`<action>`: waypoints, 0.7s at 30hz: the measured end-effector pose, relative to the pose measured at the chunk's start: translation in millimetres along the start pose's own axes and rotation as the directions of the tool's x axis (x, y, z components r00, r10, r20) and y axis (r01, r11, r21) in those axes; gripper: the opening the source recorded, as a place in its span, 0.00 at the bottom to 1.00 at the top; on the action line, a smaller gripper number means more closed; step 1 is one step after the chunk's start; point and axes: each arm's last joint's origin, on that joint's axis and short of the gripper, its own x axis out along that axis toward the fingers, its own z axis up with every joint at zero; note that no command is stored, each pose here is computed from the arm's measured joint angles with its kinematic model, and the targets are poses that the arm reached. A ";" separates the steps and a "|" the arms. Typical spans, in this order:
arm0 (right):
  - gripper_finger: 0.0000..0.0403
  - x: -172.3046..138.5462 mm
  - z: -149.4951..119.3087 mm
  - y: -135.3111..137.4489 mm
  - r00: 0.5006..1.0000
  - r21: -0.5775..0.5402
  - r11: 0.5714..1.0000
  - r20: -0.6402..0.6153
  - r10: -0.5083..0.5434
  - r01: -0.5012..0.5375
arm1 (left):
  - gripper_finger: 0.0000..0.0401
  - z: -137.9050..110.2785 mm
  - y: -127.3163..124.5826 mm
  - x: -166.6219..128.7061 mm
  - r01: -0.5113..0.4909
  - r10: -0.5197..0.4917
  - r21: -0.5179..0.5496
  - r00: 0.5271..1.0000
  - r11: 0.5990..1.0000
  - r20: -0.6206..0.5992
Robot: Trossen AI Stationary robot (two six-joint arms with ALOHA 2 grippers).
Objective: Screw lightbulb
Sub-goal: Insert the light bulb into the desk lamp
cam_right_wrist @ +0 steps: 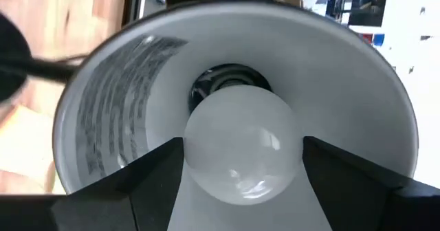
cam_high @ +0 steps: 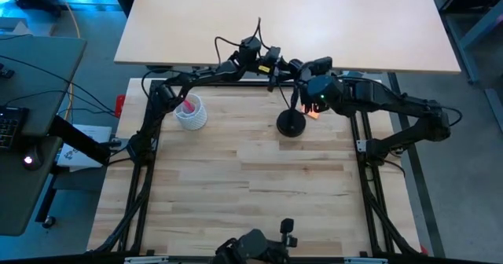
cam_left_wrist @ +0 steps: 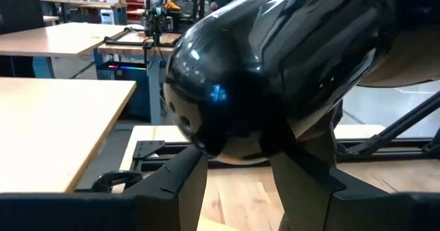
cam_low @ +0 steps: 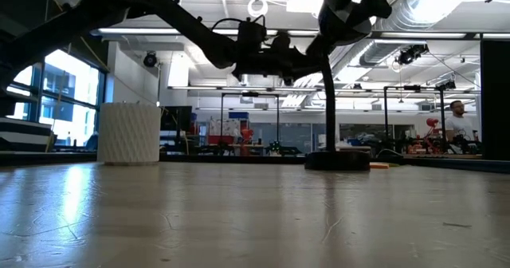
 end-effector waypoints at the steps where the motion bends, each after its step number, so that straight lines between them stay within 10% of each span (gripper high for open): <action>1: 0.72 -0.1 0.1 0.1 1.000 0.028 1.000 0.003 0.002 -0.002 | 0.38 0.0 -1.4 1.2 0.003 -0.003 0.007 1.000 1.000 0.000; 10: 0.72 0.8 3.0 -4.3 0.999 0.503 0.864 0.038 -0.019 -0.003 | 0.38 4.5 -15.1 10.9 -0.010 0.011 0.121 1.000 0.993 -0.010; 14: 0.72 0.7 3.4 -4.6 0.999 0.756 0.654 0.050 -0.014 -0.029 | 0.38 8.1 -18.0 10.5 -0.020 0.024 0.140 0.999 0.990 -0.024; 19: 0.72 0.7 3.3 -4.3 0.999 0.959 0.278 0.053 -0.009 -0.049 | 0.38 9.2 -19.2 10.2 -0.014 0.019 0.139 0.999 0.990 -0.032; 21: 0.72 0.7 3.5 -4.6 0.998 0.974 0.222 0.055 -0.011 -0.052 | 0.38 8.9 -19.4 10.2 -0.013 0.018 0.137 0.999 0.990 -0.035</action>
